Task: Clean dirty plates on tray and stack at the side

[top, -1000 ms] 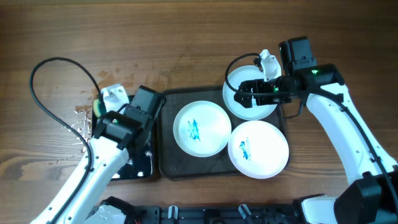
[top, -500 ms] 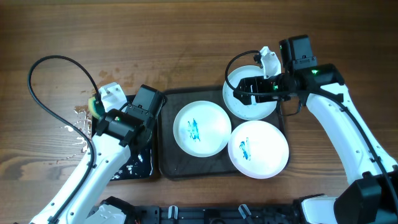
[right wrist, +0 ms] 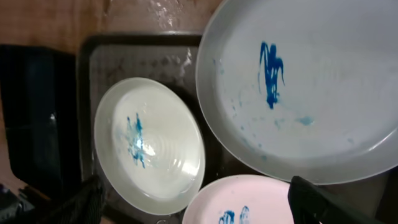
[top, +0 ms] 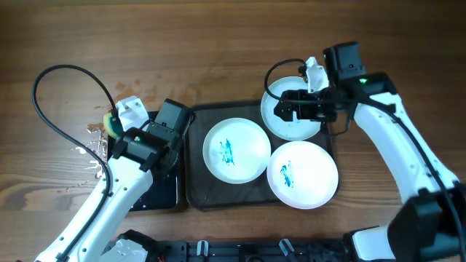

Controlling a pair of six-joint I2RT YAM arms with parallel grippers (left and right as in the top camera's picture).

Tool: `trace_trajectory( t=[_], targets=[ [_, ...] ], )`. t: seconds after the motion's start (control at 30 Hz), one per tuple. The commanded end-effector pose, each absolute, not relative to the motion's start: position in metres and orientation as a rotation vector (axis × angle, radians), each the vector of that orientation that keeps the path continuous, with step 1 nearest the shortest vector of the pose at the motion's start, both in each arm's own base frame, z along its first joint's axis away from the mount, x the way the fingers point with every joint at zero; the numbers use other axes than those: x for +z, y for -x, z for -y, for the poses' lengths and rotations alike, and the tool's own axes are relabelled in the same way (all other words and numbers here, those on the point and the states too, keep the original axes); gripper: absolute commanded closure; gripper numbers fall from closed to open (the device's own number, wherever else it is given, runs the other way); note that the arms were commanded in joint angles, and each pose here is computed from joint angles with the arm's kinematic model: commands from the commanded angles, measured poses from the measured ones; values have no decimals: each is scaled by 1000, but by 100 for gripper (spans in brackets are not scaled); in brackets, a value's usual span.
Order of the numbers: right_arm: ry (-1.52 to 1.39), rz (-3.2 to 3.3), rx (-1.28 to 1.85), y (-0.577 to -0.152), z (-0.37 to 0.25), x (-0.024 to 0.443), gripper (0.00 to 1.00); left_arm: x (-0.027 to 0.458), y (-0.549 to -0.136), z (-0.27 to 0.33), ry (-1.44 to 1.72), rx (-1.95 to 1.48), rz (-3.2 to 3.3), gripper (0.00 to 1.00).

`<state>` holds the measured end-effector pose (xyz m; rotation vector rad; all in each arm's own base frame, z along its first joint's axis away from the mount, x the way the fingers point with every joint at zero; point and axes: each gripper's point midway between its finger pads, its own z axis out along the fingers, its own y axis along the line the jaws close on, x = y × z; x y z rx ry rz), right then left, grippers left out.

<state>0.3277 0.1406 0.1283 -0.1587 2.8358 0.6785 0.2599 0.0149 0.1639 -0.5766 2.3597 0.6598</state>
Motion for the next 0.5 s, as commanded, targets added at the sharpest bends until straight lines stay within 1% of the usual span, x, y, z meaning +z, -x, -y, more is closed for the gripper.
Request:
trace_trajectory(
  t=[0.0, 0.07, 0.17, 0.37, 0.43, 0.47],
  targets=[
    [116, -2974, 677, -315, -145, 87, 11, 169, -263, -17, 606, 673, -2311, 96],
    [132, -3025, 674, -308, -150, 71, 11, 169, -263, -17, 606, 673, -2311, 96],
    [208, -3080, 669, -298, -165, 50, 18, 168, -263, -16, 606, 662, -2321, 96],
    [391, -3056, 671, -288, -198, 44, 20, 168, -263, -16, 606, 660, -2323, 96],
    [326, -3081, 630, -287, -196, 43, 24, 168, -263, -16, 606, 661, -2324, 96],
    [295, -3092, 601, -288, -193, 41, 24, 168, -263, -16, 605, 661, -2324, 96]
  ],
)
